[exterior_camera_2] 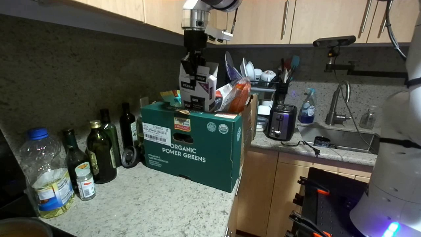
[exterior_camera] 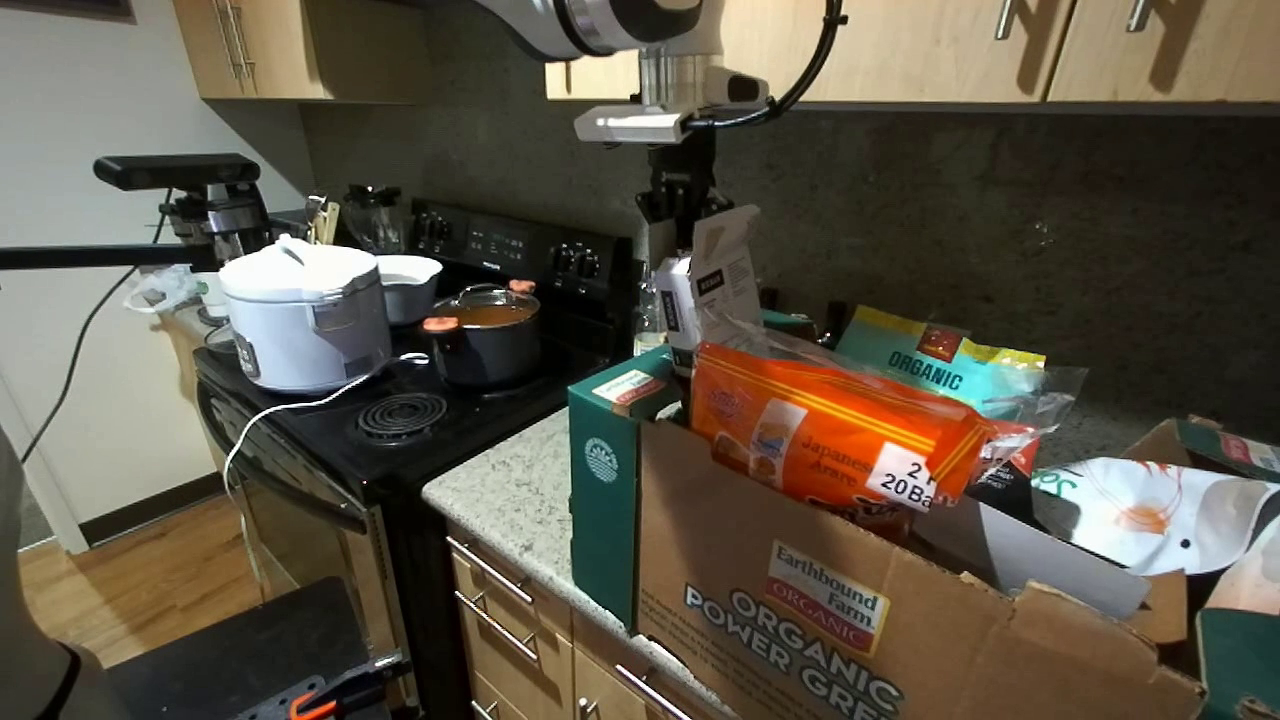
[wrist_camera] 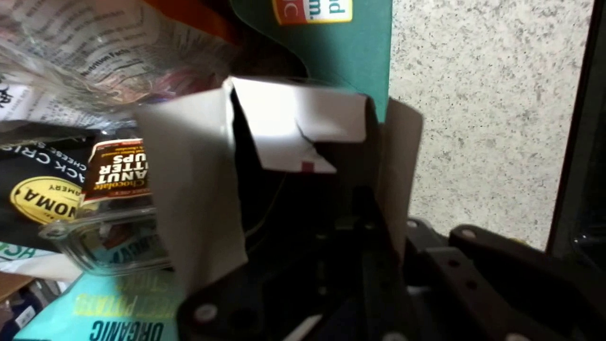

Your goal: Put the white box in the green box

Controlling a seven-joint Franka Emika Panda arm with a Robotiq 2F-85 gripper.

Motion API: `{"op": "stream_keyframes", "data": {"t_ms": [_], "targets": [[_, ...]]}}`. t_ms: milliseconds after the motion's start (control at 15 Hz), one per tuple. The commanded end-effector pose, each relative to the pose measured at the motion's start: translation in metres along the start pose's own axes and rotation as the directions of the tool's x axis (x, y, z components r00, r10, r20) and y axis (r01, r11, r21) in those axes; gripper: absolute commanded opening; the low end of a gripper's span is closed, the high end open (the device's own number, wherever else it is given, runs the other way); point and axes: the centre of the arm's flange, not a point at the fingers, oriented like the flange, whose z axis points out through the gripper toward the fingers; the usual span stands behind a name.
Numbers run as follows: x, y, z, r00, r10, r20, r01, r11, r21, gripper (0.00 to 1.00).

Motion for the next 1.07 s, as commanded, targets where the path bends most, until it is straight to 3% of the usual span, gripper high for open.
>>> {"op": "stream_keyframes", "data": {"t_ms": [0,667,1000], "targets": [[0.001,-0.007,-0.008,0.997,-0.053,-0.063,0.053,0.999,-0.001,0.00],[0.008,-0.001,-0.069,0.976,-0.042,-0.216,0.040,0.999,-0.016,0.00],[0.022,0.034,-0.069,0.958,0.021,-0.285,-0.028,0.999,-0.019,0.00]]}}
